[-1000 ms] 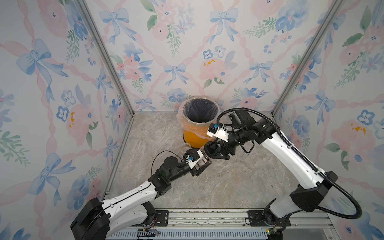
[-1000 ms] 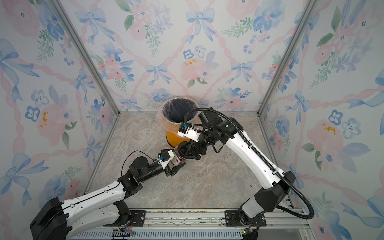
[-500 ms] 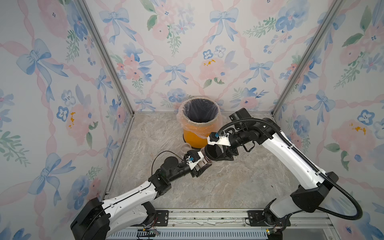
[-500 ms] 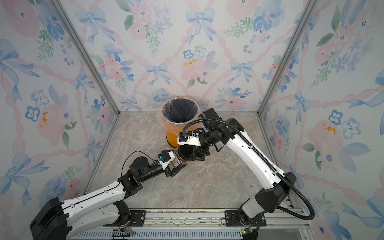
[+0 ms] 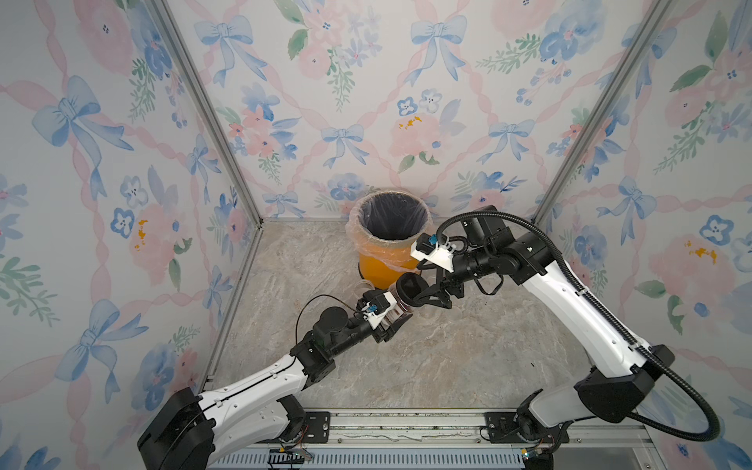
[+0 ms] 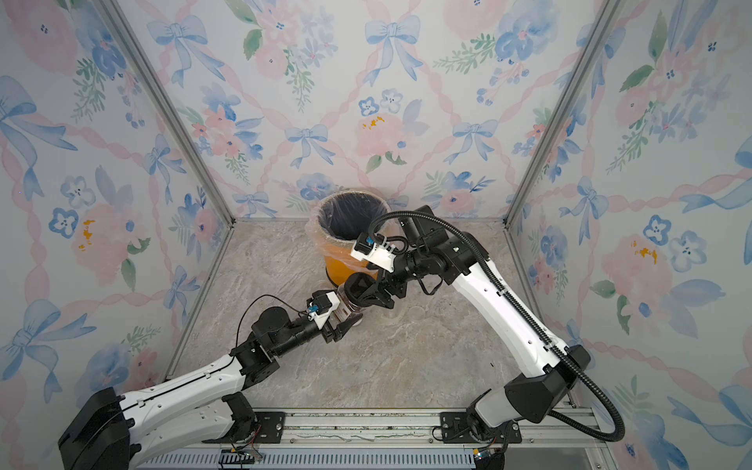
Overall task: Empty the moldy dried flower tea in the jars
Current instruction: Unscrew the lid from the jar.
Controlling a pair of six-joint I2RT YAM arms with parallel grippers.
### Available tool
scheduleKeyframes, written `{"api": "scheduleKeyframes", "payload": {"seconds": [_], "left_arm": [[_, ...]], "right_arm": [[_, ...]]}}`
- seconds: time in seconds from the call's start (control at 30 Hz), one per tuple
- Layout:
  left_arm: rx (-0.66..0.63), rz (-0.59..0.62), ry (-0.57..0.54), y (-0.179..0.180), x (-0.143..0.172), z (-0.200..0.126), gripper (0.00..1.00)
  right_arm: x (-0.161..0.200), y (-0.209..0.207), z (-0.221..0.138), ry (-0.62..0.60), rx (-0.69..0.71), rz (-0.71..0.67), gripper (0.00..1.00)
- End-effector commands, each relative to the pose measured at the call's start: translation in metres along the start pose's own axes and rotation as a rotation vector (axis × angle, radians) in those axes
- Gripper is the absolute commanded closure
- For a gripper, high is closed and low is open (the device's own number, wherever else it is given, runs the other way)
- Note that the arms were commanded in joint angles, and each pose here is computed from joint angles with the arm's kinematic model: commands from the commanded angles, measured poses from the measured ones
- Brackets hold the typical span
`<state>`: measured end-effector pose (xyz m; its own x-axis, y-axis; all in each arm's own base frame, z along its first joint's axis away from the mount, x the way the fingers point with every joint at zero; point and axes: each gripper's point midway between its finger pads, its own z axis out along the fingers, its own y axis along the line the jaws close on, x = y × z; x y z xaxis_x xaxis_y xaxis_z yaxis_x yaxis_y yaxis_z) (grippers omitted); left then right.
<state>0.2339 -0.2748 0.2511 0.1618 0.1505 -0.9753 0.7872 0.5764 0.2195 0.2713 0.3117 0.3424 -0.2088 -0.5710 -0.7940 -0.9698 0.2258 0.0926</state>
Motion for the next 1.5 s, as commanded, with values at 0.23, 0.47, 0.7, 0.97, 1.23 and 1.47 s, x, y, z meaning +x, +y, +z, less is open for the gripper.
{"api": "scheduleKeyframes", "payload": {"seconds": [0.23, 0.47, 0.7, 0.97, 1.23, 1.47], "left_arm": [[-0.064, 0.03, -0.053, 0.011, -0.017, -0.002, 0.57], [-0.058, 0.028, -0.055, 0.01, -0.017, -0.002, 0.57], [-0.051, 0.026, -0.049, 0.008, -0.014, -0.001, 0.58], [-0.05, 0.028, -0.049, 0.008, -0.015, -0.001, 0.58], [-0.051, 0.031, -0.049, 0.008, -0.015, 0.0, 0.57], [-0.048, 0.034, -0.05, 0.008, -0.016, 0.0, 0.57]], "right_arm": [[0.021, -0.03, -0.003, 0.081, 0.191, 0.817, 0.03], [0.023, -0.026, 0.018, 0.124, 0.201, 0.875, 0.03], [0.015, -0.014, 0.032, 0.161, 0.166, 0.842, 0.03], [0.025, -0.004, 0.045, 0.264, 0.181, 0.786, 0.03], [0.036, -0.005, 0.052, 0.336, 0.217, 0.748, 0.03], [0.038, 0.002, 0.058, 0.357, 0.181, 0.716, 0.07]]}}
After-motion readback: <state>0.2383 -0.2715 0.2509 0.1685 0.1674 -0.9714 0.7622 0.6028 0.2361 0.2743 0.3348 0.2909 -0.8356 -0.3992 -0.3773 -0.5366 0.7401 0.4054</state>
